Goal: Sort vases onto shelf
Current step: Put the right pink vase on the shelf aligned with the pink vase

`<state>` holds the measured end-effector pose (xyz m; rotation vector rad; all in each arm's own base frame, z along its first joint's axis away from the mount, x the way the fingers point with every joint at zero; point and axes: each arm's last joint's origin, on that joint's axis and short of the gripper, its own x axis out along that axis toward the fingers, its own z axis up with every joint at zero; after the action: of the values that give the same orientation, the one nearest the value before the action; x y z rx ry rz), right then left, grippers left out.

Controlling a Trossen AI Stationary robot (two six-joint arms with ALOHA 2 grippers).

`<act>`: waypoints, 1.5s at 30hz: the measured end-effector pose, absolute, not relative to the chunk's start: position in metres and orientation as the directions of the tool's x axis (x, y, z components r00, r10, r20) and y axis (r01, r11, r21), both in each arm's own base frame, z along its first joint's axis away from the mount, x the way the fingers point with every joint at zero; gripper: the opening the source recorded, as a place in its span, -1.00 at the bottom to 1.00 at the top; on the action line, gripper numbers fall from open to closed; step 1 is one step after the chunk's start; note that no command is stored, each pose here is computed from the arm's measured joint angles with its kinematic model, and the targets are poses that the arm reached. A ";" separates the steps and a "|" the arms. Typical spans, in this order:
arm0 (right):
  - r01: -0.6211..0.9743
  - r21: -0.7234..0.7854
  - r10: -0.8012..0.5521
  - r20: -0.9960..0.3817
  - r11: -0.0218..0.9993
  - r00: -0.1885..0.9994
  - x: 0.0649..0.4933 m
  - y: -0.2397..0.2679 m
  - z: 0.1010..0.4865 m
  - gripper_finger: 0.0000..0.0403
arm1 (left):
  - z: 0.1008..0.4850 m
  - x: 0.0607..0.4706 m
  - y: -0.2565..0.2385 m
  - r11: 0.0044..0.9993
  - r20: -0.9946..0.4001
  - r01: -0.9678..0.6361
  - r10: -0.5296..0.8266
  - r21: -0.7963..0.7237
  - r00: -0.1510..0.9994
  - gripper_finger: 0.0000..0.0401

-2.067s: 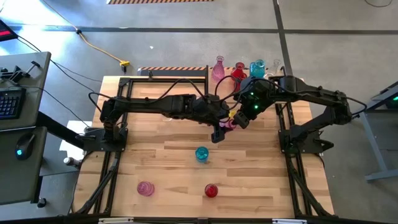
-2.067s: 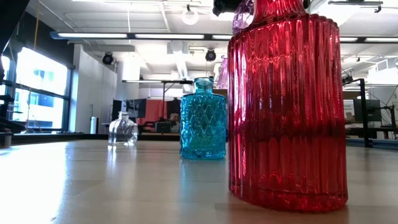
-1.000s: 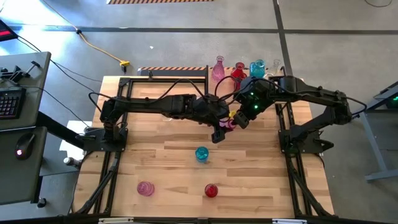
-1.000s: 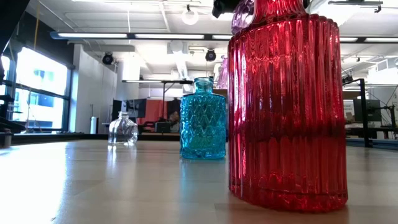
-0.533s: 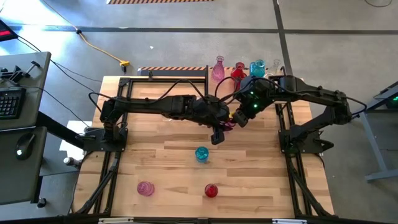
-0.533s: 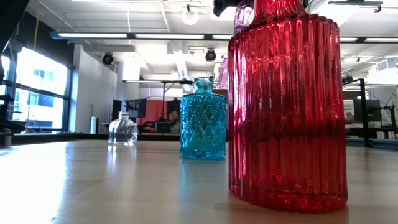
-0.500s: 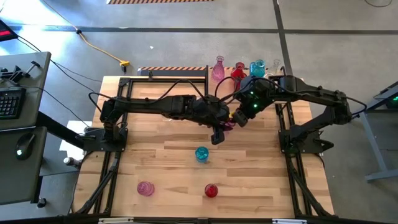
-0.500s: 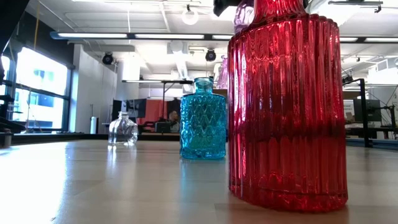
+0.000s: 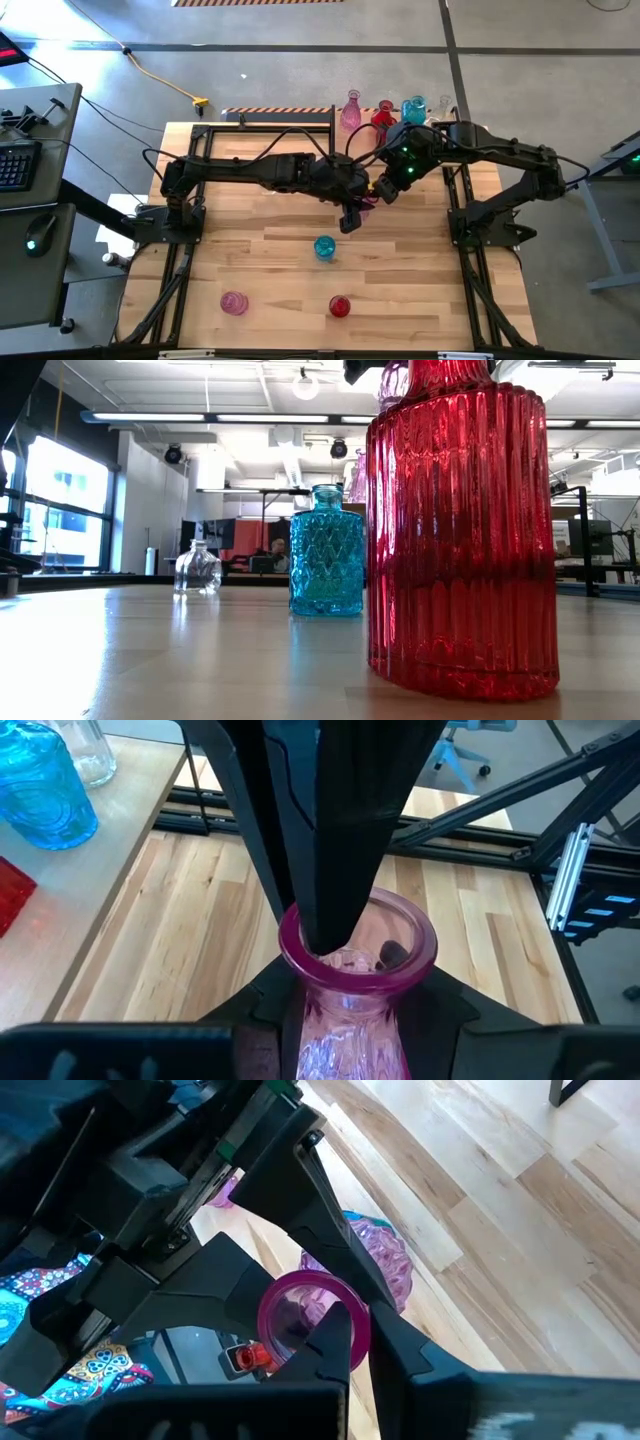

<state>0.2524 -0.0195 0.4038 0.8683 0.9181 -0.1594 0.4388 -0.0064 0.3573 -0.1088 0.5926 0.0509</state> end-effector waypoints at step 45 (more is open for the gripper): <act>0.453 0.632 0.184 -0.687 0.629 0.702 0.224 -0.044 0.422 -0.43 | 0.349 0.432 0.022 0.989 -0.647 -0.136 0.067 -0.058 0.759 -0.45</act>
<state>0.2240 -0.0441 0.4219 0.9006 0.8026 -0.1747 0.4316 0.0215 0.3492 -0.1035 0.7002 0.1106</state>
